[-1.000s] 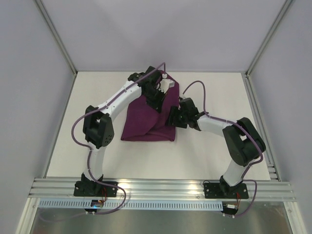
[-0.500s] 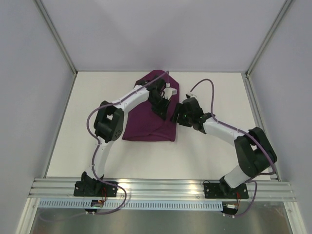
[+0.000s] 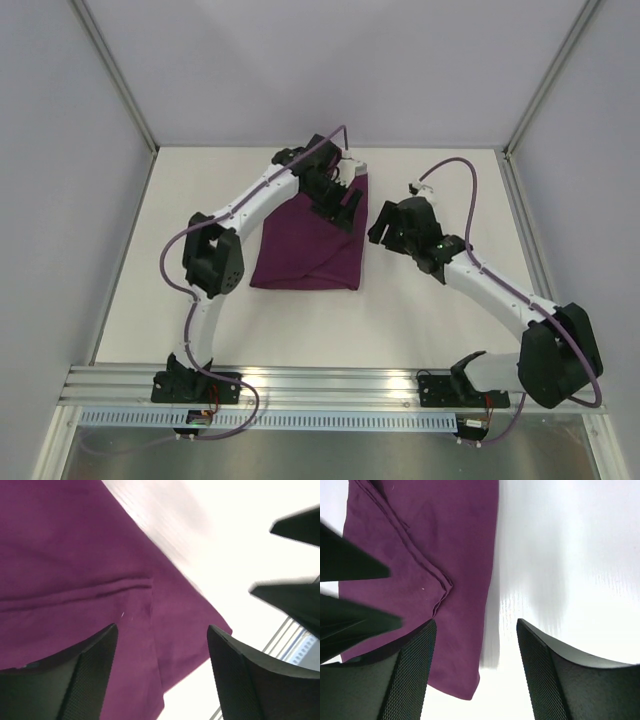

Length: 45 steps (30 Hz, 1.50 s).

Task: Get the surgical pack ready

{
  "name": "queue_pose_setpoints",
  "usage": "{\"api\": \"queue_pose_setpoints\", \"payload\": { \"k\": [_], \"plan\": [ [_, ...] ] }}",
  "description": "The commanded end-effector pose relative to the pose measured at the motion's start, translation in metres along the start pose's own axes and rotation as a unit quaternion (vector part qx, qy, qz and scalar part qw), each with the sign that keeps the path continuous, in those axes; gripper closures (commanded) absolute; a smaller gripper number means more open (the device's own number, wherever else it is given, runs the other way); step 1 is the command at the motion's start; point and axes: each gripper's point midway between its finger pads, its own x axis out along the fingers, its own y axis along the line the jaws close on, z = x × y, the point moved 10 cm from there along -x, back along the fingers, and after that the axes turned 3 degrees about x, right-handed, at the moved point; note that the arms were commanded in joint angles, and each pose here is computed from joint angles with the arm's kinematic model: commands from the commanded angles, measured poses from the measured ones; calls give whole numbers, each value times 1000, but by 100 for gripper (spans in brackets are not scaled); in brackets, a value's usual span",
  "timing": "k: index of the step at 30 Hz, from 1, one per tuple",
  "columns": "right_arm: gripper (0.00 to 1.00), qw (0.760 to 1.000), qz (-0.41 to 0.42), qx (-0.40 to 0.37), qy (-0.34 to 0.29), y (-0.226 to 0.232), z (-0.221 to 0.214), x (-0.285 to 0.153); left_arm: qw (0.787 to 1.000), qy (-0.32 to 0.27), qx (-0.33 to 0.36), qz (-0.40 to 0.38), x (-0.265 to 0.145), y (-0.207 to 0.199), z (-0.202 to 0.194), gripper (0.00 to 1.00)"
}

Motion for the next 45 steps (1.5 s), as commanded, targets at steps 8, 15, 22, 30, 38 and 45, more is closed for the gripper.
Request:
{"api": "queue_pose_setpoints", "payload": {
  "k": [8,15,22,30,38,45],
  "plan": [
    [26,994,70,-44,71,23,8,38,974,-63,40,213,-147,3,-30,4],
    [24,991,62,-38,115,15,5,97,971,-21,-88,223,-133,87,-76,2],
    [40,979,121,-39,158,12,-16,114,982,-8,-107,153,-87,109,-106,8],
    [73,979,106,-48,169,-2,-31,113,982,18,-135,130,-58,114,-133,34],
    [85,965,154,-51,207,-2,-41,102,987,8,-129,92,-62,95,-149,44],
    [80,957,176,-33,226,-8,-54,66,992,10,-116,44,-79,57,-180,44]
  ]
}}
